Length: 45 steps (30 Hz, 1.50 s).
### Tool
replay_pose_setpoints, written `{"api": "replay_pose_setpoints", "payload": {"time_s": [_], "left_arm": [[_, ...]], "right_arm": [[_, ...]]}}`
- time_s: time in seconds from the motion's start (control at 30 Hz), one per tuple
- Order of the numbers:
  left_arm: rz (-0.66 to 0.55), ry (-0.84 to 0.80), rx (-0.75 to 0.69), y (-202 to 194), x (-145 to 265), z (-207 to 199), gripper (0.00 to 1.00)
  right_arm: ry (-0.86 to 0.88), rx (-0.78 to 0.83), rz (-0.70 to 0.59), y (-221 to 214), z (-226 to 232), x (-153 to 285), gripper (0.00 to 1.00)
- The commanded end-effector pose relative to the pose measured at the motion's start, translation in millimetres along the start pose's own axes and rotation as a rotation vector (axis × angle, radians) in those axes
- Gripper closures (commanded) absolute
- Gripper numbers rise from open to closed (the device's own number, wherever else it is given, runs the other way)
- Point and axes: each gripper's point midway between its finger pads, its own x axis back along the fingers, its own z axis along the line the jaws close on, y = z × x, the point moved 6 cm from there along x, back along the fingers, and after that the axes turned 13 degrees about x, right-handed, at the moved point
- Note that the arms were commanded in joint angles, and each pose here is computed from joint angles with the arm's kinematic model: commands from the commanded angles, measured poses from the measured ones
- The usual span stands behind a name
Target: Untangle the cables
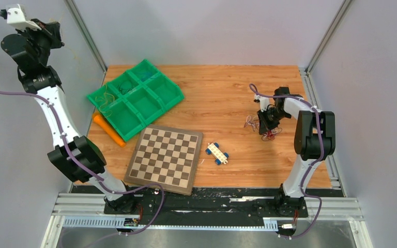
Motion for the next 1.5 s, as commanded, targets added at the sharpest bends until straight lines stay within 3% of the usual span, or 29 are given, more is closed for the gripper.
{"api": "replay_pose_setpoints", "payload": {"time_s": [0.0,0.33,0.57,0.83,0.9,1.1,1.47], "left_arm": [[-0.095,-0.015,-0.063,31,-4,0,1.0],[-0.224,-0.045,-0.088,85,-6,-24,1.0],[-0.222,-0.034,-0.121,82,-15,-12,1.0],[-0.116,-0.014,-0.144,26,-18,20,1.0],[-0.055,0.007,-0.133,-5,-14,33,1.0],[0.04,0.006,-0.143,-46,6,40,1.0],[0.404,0.051,0.167,-172,31,76,1.0]], "right_arm": [[0.004,0.0,0.045,-8,-6,-10,1.0],[0.015,-0.01,0.06,-10,-8,-15,1.0],[0.023,-0.021,0.062,-6,-11,-16,1.0],[0.027,-0.031,0.071,-8,-10,-16,1.0],[0.026,-0.031,0.072,-8,-9,-15,1.0],[0.027,-0.031,0.083,-12,-7,-15,1.0],[0.042,-0.065,0.067,-7,-7,-17,1.0]]}}
